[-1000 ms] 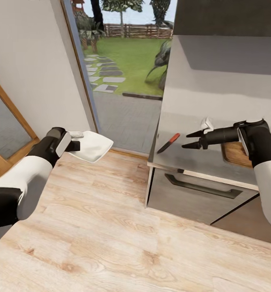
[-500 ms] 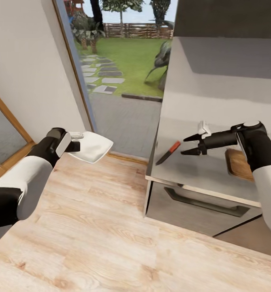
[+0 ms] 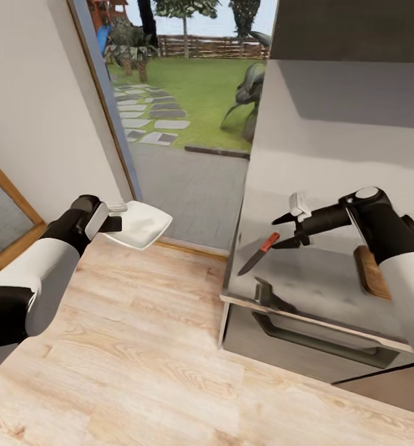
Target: In the kitchen, take the Vidalia onion out of the sink, dice it on the chopping board with the paring knife, put the diced onion into the bowl on the countertop, then place both the paring knife and the chopping board into the sink.
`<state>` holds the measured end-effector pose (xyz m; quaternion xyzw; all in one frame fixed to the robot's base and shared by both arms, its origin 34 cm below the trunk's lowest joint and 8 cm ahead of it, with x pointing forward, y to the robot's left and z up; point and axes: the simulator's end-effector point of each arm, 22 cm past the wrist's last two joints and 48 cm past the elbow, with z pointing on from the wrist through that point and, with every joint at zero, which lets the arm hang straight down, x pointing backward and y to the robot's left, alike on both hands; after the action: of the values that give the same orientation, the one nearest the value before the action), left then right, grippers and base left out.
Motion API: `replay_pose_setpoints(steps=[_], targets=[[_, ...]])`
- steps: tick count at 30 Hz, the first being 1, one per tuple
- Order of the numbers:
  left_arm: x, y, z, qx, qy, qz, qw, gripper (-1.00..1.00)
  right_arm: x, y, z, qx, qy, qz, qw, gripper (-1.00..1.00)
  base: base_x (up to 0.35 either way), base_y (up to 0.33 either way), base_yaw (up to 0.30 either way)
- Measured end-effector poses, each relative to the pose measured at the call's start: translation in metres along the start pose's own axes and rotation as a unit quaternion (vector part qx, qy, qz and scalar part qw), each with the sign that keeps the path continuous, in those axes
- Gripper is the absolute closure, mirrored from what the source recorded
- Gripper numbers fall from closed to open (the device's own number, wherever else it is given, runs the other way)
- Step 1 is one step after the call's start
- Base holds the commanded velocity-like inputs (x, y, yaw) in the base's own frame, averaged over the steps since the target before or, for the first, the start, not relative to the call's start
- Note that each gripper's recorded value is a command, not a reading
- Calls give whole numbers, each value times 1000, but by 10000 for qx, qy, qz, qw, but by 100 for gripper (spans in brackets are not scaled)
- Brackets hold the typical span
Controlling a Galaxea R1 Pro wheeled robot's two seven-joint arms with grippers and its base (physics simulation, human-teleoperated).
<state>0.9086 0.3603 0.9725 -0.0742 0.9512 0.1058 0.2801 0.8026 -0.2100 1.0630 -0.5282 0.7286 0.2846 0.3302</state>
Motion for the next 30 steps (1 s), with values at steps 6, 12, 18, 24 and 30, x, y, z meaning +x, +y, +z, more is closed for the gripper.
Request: replay_pose_setpoints(steps=[6, 12, 18, 24, 30], targets=[[2, 0, 1, -3, 27, 7, 10000, 100, 12, 13, 14, -256, 333, -162, 9990, -100, 37, 12, 0], [13, 1, 7, -22, 158, 17, 9999, 100, 21, 24, 23, -481, 562, -231, 9970, -100, 4, 1, 0], [19, 1, 10, -23, 238, 21, 9997, 100, 36, 38, 37, -727, 949, -343, 9922, -100, 0, 0, 0], [21, 0, 11, -7, 264, 20, 9997, 100, 39, 41, 39, -774, 1021, -361, 9911, -100, 0, 0, 0], [21, -1, 11, 4, 261, 18, 9997, 100, 39, 41, 39, -781, 1034, -360, 9909, -100, 19, 0, 0]])
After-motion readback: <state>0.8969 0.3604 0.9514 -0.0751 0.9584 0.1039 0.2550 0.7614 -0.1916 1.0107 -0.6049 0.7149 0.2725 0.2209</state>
